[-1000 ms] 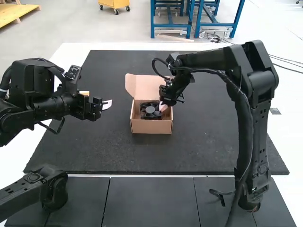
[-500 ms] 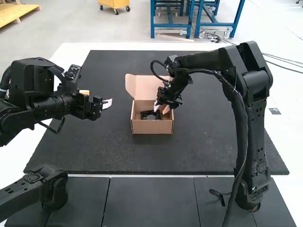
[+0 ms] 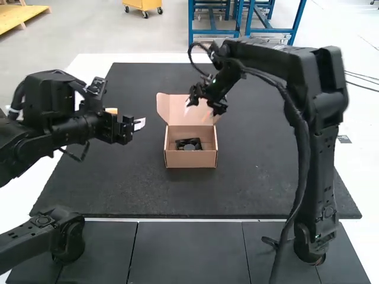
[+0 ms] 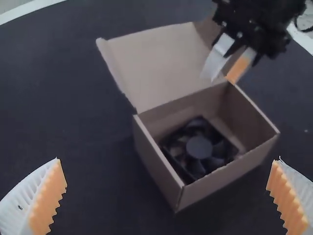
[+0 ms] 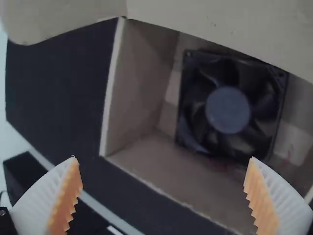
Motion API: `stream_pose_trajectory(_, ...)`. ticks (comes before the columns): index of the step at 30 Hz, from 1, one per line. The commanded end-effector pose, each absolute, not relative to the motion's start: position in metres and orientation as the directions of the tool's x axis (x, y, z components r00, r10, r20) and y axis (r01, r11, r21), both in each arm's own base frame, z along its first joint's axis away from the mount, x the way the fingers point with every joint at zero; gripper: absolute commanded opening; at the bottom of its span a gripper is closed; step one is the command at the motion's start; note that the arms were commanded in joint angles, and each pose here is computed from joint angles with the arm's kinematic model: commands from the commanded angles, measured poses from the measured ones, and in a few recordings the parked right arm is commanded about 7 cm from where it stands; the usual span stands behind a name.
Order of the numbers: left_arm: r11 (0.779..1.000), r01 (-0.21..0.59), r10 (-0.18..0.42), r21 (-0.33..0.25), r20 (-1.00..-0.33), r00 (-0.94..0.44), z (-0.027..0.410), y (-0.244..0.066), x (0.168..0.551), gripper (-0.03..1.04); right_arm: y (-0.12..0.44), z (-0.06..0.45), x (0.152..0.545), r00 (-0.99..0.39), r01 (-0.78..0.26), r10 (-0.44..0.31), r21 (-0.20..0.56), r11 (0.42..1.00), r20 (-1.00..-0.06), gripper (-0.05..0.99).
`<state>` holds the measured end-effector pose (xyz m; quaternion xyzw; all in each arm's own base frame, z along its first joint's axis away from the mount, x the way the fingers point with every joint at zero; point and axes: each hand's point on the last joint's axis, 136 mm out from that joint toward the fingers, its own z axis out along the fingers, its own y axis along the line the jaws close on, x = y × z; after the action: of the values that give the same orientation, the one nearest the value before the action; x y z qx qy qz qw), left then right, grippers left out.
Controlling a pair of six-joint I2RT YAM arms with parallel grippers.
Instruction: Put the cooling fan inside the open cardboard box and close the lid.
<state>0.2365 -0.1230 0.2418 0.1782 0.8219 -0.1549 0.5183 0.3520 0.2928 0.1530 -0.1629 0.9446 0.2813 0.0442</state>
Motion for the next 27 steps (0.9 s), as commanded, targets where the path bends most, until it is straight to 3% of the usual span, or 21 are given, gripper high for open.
stream_pose_trajectory(1, 0.892, 0.443, 0.105, -0.091, -0.912, -0.397, 0.253, -0.126, 0.248, 0.97, 0.271, 0.2, 0.349, -0.907, -0.412, -0.303, 0.462, 0.786, -0.293, 0.78)
stream_pose_trajectory(4, 0.896, 0.435, 0.1, -0.092, -0.912, -0.398, 0.256, -0.129, 0.26, 0.97, 0.245, 0.193, 0.347, -0.871, -0.468, -0.359, 0.341, 0.815, -0.336, 0.83)
stream_pose_trajectory(12, 0.917, 0.365, 0.026, -0.162, -0.888, -0.46, 0.255, -0.131, 0.291, 0.97, 0.211, 0.205, 0.347, -0.739, -0.508, -0.323, 0.174, 0.844, -0.591, 0.82)
stream_pose_trajectory(14, 0.932, 0.325, 0.014, -0.159, -0.882, -0.471, 0.25, -0.127, 0.3, 0.96, 0.204, 0.203, 0.348, -0.7, -0.5, -0.304, 0.139, 0.855, -0.646, 0.82)
stream_pose_trajectory(19, 0.962, 0.238, 0.001, -0.131, -0.876, -0.483, 0.238, -0.118, 0.319, 0.96, 0.194, 0.204, 0.357, -0.56, -0.468, -0.206, 0.102, 0.878, -0.803, 0.82)
stream_pose_trajectory(27, 0.982, 0.162, -0.004, -0.099, -0.863, -0.505, 0.211, -0.113, 0.348, 0.96, 0.179, 0.171, 0.369, -0.541, -0.437, -0.174, 0.098, 0.894, -0.823, 0.82)
